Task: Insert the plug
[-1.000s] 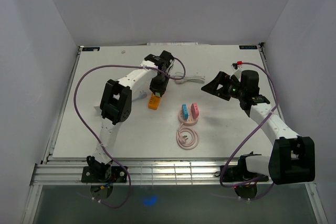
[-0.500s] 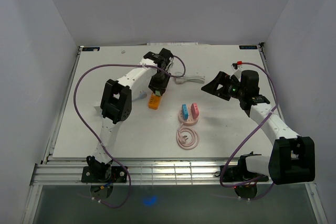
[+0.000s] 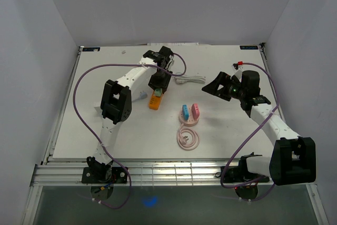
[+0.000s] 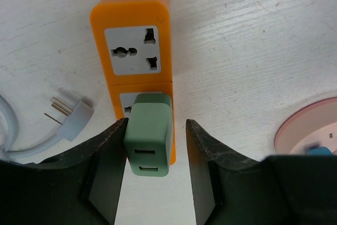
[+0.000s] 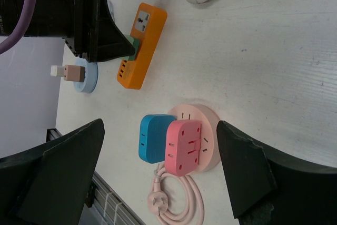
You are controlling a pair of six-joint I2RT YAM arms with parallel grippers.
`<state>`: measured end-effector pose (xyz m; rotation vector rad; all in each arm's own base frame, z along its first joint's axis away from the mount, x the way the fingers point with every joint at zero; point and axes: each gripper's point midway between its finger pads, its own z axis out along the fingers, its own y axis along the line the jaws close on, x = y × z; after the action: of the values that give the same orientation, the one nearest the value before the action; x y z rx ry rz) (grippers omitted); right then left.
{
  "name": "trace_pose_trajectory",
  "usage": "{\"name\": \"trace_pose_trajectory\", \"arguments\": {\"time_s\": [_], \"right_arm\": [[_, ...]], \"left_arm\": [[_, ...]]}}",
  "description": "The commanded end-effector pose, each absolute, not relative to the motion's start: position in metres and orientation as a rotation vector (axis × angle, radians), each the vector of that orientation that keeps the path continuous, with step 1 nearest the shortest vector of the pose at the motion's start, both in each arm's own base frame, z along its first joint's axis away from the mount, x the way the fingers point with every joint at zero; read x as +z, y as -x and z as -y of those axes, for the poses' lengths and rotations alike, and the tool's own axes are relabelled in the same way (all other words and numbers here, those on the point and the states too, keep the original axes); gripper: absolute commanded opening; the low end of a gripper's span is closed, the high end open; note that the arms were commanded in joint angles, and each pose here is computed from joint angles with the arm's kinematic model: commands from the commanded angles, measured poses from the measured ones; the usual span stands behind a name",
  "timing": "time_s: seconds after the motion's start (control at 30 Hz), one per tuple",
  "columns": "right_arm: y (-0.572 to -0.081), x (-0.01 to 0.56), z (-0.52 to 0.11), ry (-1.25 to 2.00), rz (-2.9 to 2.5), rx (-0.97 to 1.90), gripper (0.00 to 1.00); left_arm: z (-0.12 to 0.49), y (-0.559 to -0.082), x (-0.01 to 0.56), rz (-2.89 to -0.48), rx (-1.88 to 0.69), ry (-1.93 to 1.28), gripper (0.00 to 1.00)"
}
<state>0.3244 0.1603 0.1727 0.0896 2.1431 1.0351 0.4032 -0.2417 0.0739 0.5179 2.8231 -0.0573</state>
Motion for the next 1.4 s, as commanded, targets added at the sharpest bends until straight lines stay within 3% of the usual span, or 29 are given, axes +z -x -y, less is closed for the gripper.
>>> {"name": "trace_pose_trajectory", "arguments": {"time_s": [0.0, 0.13, 0.27, 0.5, 0.63, 0.87, 0.93, 0.97, 1.03, 1.37], "right_arm": [[-0.328, 0.188, -0.161, -0.052, -2.089, 1.042, 0.92], [-0.328, 0.188, -0.161, -0.056, -2.089, 1.043, 0.92], [-0.328, 0.188, -0.161, -0.06, -2.091, 1.045, 0.92], [-0.327, 0.188, -0.161, -0.057, -2.088, 1.046, 0.92], [-0.327, 0.189, -0.16, -0.058, -2.087, 1.044, 0.92], [-0.325, 0.183, -0.161, -0.057, -2.097, 1.046, 0.92], [-0.325, 0.183, -0.161, -0.053, -2.098, 1.05, 0.92], [-0.325, 0.184, -0.161, -0.05, -2.096, 1.05, 0.92], [-0.325, 0.184, -0.161, -0.048, -2.096, 1.049, 0.92], [-0.328, 0.192, -0.163, -0.037, -2.084, 1.052, 0.92]], "left_arm": [[0.244, -0.404, 0.109, -2.758, -0.119, -0.513, 0.57], [0.243, -0.405, 0.114, -2.745, -0.111, -0.508, 0.57], [0.242, -0.404, 0.114, -2.749, -0.107, -0.499, 0.37], [0.241, -0.402, 0.105, -2.774, -0.101, -0.499, 0.22], [0.241, -0.396, 0.092, -2.808, -0.104, -0.497, 0.08], [0.237, -0.382, 0.078, -2.819, -0.135, -0.463, 0.0], [0.234, -0.378, 0.071, -2.83, -0.127, -0.465, 0.06], [0.235, -0.377, 0.072, -2.827, -0.131, -0.469, 0.26], [0.237, -0.381, 0.078, -2.807, -0.141, -0.466, 0.41], [0.244, -0.408, 0.115, -2.722, -0.118, -0.47, 0.64]]}}
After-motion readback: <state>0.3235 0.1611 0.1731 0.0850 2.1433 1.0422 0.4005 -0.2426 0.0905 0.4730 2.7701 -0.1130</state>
